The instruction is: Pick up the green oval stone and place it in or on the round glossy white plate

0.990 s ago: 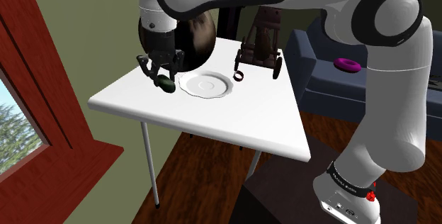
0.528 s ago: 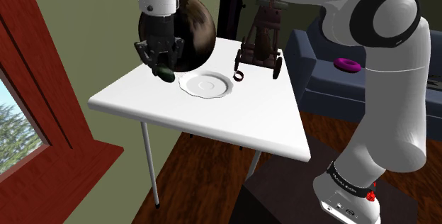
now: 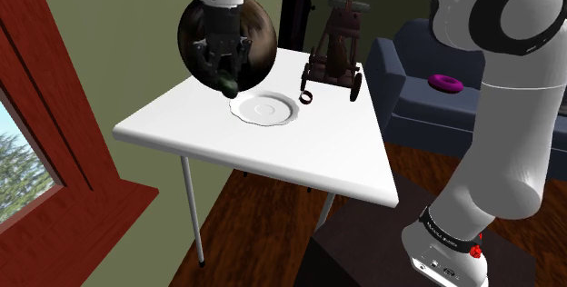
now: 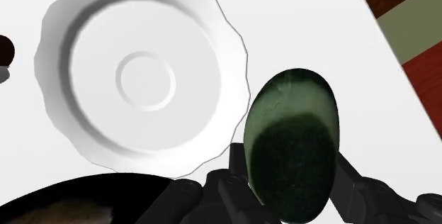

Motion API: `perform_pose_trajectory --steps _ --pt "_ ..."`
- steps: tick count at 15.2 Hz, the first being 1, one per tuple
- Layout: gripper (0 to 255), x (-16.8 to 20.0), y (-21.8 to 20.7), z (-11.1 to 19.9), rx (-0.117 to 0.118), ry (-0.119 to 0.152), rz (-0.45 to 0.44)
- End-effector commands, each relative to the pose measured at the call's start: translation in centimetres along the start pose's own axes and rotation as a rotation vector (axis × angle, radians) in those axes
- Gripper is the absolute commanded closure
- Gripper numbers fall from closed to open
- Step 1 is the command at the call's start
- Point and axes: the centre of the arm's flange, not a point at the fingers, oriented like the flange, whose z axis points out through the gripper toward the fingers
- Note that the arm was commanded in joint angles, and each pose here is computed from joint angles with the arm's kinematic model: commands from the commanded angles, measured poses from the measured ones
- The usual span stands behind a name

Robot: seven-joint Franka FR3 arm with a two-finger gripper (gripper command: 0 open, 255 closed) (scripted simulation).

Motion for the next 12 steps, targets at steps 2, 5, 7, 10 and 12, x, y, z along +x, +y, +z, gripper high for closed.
perform_pose_trajectory --steps 2,5,7,10,12 --pt "255 -0.2 4.0 -0.2 0.0 0.0 0.0" --pt "255 -0.4 7.9 -0.3 0.0 0.0 0.0" --pt "255 -0.5 10.6 -0.3 0.0 0.0 0.0" --pt "255 -0.6 12.0 0.7 0.0 0.0 0.0" --pt "255 -0.7 12.0 1.7 0.0 0.0 0.0"
